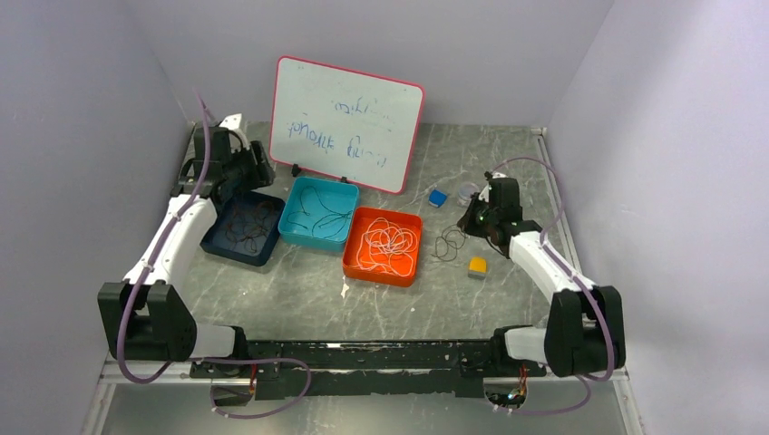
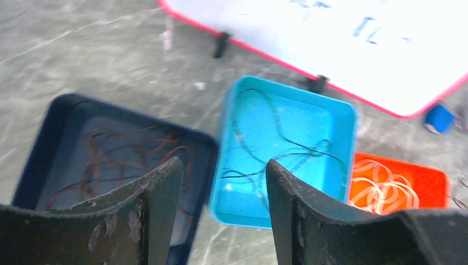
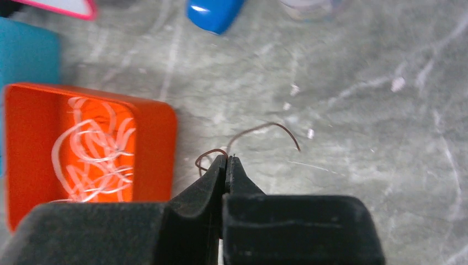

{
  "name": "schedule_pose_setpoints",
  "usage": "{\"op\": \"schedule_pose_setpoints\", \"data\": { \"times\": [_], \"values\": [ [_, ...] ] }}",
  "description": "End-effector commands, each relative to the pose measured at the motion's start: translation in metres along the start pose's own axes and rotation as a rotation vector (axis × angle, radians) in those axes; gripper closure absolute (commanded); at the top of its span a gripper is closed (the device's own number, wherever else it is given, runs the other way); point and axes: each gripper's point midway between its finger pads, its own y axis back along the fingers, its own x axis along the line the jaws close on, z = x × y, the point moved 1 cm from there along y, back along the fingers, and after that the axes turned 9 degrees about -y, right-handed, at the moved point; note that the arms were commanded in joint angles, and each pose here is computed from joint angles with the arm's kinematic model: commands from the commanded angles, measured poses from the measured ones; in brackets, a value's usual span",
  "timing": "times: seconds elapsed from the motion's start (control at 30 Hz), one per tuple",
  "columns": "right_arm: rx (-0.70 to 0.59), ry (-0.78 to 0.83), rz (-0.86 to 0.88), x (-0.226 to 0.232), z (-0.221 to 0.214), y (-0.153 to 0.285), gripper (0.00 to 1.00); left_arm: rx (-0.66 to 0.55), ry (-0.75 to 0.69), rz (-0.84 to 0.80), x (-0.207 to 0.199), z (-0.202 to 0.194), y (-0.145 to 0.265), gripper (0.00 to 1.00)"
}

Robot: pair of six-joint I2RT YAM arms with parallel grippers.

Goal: Untangle the cables

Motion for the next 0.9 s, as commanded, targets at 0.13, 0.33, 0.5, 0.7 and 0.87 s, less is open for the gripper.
{"op": "schedule_pose_setpoints", "data": {
  "times": [0.13,0.33,0.5,0.7,0.87],
  "values": [
    [-0.171,-0.007,0.294,0.059,0.040,0.034,1.00,-0.153,-0.130,-0.415,-0.125,0.044,0.026,0.38],
    [-0.275,0.004,0.345,0.076,0.066,0.067,1.00,-0.177,-0.172,-0.621,-0.204,0.038,0.033,0.37],
    [-0.290,0.071,0.425,0.098,0.082,0.089,1.00,-0.232,-0.263,-0.778,-0.273,0.046,0.052,0.36],
    [-0.268,0.127,0.575,0.128,0.086,0.114,1.00,-0.317,-0.396,-0.991,-0.332,0.048,0.076,0.35],
    [-0.252,0.167,0.655,0.144,0.088,0.129,1.00,-0.327,-0.472,-1.108,-0.360,0.041,0.089,0.33]
  ]
}}
